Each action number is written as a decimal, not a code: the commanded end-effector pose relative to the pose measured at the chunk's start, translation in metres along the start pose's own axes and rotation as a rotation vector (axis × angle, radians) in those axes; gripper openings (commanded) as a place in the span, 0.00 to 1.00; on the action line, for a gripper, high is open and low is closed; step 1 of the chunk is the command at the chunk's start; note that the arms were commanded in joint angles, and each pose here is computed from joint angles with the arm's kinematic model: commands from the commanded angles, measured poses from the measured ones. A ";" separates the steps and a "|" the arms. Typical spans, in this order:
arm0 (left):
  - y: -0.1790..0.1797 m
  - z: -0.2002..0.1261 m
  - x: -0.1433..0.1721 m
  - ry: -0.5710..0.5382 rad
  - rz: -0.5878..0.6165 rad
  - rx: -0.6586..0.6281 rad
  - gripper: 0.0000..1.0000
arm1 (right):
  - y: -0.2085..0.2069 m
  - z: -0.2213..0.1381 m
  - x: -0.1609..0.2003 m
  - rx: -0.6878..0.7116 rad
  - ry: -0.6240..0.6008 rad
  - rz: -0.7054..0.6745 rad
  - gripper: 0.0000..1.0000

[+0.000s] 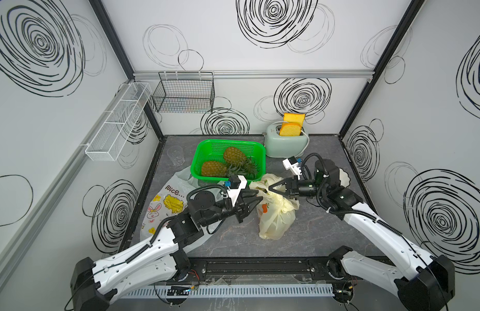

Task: Place the pineapple into a plastic bag & tie a knot
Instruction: Cross the plastic bag at the center of the board, then tie the plastic bag at the center of the board.

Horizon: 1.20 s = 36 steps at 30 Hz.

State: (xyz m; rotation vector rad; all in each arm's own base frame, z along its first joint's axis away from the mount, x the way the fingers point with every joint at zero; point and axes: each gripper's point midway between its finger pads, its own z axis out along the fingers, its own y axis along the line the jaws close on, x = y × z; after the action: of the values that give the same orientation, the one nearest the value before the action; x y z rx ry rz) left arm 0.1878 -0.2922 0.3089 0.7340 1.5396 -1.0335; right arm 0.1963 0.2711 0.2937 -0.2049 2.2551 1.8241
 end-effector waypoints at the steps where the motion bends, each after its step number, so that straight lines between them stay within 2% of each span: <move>1: 0.001 0.007 -0.020 -0.086 0.089 0.014 0.30 | 0.027 -0.007 -0.002 -0.060 -0.007 -0.073 0.00; 6: 0.012 0.018 -0.006 -0.053 0.075 0.031 0.21 | 0.029 -0.007 -0.002 -0.065 -0.004 -0.076 0.00; 15: 0.021 0.029 0.017 0.001 0.067 0.045 0.21 | 0.033 -0.006 0.000 -0.082 0.011 -0.077 0.00; 21: 0.022 0.039 0.028 0.034 0.067 0.069 0.29 | 0.040 -0.004 0.003 -0.112 0.029 -0.086 0.00; 29: 0.025 0.043 0.035 0.034 0.100 0.075 0.50 | 0.046 -0.001 0.010 -0.142 0.069 -0.097 0.00; 33: 0.027 0.044 0.030 0.015 0.126 0.062 0.54 | 0.045 0.000 0.014 -0.149 0.089 -0.092 0.00; 36: 0.025 0.043 0.017 -0.040 0.151 0.065 0.54 | 0.045 0.002 0.016 -0.152 0.102 -0.089 0.00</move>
State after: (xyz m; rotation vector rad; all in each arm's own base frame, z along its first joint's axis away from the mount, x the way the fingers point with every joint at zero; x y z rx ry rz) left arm 0.2217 -0.3223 0.2618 0.8686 1.5227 -1.0049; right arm 0.1821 0.2794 0.3062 -0.2934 2.2259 1.9162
